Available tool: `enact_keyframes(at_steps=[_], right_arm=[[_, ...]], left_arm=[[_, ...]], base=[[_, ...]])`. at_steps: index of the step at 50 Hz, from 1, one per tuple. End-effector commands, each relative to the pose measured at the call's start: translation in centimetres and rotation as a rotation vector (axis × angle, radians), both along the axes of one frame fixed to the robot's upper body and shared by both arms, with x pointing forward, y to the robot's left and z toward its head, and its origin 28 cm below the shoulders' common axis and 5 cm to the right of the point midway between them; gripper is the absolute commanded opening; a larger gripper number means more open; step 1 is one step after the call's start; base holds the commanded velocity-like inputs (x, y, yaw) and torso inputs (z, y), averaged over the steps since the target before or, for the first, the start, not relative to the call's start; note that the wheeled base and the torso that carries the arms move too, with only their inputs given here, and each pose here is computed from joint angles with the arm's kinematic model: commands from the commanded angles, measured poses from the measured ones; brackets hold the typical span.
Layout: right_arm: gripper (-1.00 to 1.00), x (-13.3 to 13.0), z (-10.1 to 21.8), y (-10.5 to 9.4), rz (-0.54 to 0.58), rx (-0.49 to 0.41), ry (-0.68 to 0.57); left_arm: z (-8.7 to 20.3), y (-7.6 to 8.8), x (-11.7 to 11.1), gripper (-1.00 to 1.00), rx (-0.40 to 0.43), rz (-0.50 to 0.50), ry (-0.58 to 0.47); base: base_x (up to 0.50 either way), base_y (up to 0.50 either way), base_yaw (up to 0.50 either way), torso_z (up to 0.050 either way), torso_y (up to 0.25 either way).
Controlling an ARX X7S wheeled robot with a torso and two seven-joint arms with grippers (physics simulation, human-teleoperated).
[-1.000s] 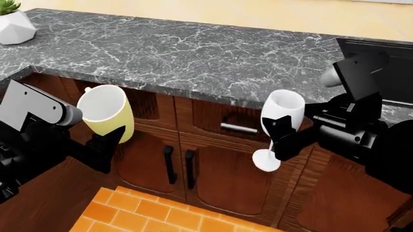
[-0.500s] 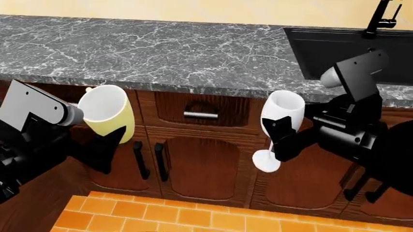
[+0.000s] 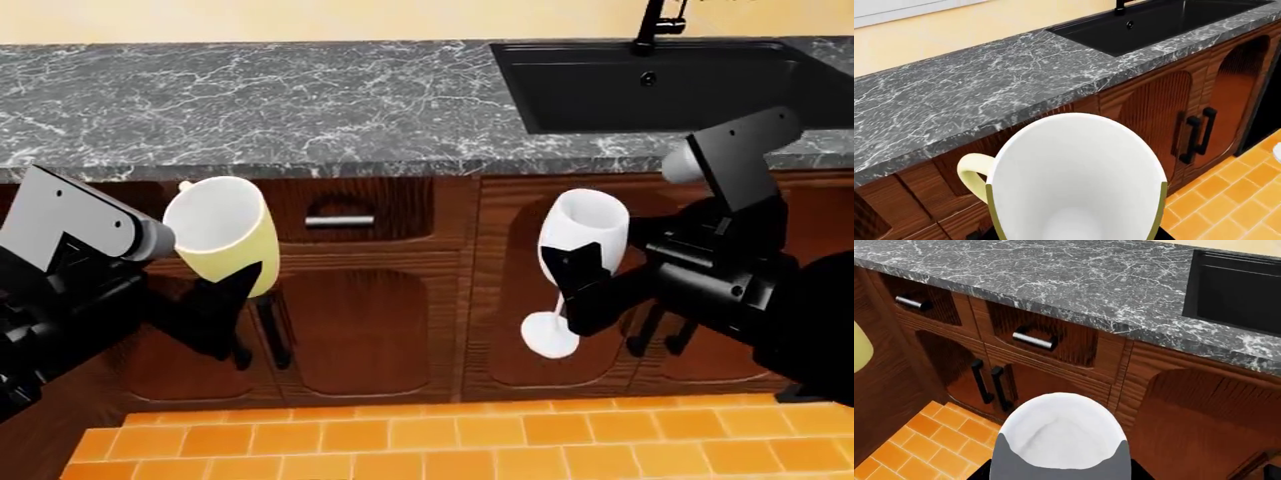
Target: Pick the cup and wine glass and place them in the sink. Then turn on the water.
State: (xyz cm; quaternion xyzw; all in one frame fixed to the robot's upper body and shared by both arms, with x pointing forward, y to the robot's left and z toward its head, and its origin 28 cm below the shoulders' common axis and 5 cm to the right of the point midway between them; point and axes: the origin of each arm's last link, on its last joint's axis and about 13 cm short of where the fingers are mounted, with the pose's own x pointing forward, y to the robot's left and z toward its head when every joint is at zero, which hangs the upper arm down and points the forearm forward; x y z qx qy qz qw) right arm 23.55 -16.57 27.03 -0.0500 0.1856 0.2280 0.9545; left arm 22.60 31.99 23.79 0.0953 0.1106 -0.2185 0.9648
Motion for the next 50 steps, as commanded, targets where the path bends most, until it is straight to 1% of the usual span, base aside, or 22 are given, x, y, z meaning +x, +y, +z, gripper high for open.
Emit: enact_keyframes(at_steps=[1, 6, 29, 50], right_arm=[[-1.0, 0.11, 0.08, -0.08, 0.001, -0.006, -0.013], [-1.0, 0.14, 0.02, -0.09, 0.002, -0.005, -0.013], [-1.0, 0.11, -0.07, -0.01, 0.019, -0.009, -0.022], [-1.0, 0.06, -0.1, -0.08, 0.019, -0.001, -0.014]], left_arm=[[0.2, -0.03, 0.02, -1.0, -0.007, 0.007, -0.009], [0.23, -0.04, 0.03, -1.0, -0.007, 0.007, -0.011], [0.21, -0.12, 0.15, -1.0, -0.005, 0.006, -0.012], [0.41, -0.22, 0.17, -1.0, 0.002, 0.0, -0.012]], base=[[0.01, 0.2, -0.5, 0.0, 0.0], [0.01, 0.2, -0.46, 0.0, 0.0], [0.0, 0.0, 0.0, 0.0, 0.0], [-0.5, -0.2, 0.0, 0.0, 0.001]])
